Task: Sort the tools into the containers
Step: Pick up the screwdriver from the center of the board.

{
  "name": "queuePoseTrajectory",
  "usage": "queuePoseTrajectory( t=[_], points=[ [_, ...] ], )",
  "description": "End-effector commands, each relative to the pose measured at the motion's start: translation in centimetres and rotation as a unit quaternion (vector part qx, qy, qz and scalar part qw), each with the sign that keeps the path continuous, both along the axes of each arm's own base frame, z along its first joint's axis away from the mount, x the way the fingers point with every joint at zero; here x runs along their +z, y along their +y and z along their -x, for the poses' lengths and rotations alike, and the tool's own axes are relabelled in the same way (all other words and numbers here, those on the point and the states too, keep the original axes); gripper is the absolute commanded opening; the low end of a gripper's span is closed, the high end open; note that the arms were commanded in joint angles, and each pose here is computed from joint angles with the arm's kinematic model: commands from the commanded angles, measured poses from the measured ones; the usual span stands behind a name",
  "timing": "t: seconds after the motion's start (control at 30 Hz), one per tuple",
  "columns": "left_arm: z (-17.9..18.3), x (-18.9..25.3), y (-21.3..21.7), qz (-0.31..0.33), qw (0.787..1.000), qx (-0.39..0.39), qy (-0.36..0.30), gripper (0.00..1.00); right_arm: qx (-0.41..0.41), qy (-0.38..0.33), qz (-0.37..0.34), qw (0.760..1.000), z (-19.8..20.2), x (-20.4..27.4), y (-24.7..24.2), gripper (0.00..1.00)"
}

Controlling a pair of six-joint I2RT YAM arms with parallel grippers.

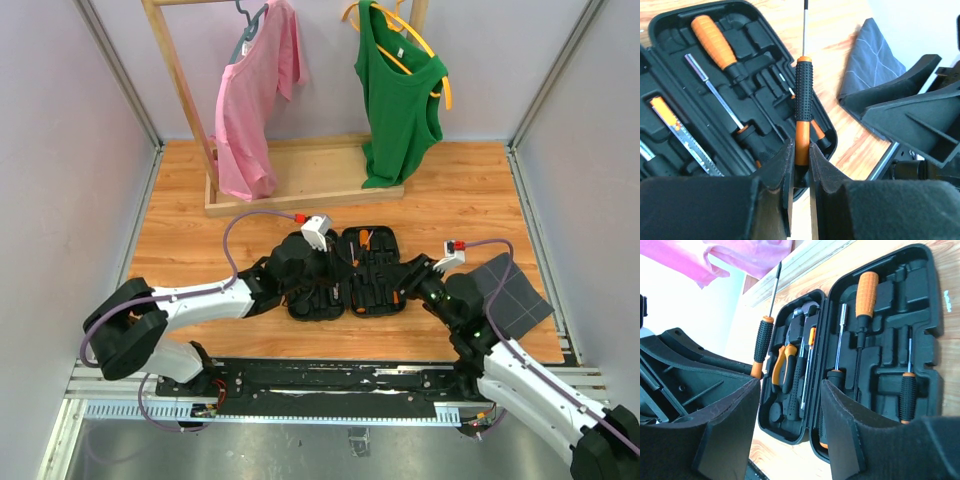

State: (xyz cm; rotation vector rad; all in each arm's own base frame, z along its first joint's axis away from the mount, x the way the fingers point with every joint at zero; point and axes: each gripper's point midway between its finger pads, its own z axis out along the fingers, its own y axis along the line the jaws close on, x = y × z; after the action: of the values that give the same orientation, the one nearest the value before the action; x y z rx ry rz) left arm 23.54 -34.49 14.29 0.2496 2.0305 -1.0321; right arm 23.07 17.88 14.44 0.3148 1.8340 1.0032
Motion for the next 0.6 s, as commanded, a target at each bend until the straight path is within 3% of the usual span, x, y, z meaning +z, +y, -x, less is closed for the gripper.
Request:
queuePoseTrajectory(
  t=[0.0,0.57],
  points=[
    [-0.3,2.3,-2.0,0.030,0.999,-0.011,-0.024,0.01,0.029,-0.037,-0.038,0.998,-0.4,2.7,1.3,0.53],
    [2.3,2.2,-4.3,0.039,0.997,-0.059,-0.036,0.00,0.039,-0.015,-0.053,0.998,-1.0,2.8,2.4,0.47]
  ],
)
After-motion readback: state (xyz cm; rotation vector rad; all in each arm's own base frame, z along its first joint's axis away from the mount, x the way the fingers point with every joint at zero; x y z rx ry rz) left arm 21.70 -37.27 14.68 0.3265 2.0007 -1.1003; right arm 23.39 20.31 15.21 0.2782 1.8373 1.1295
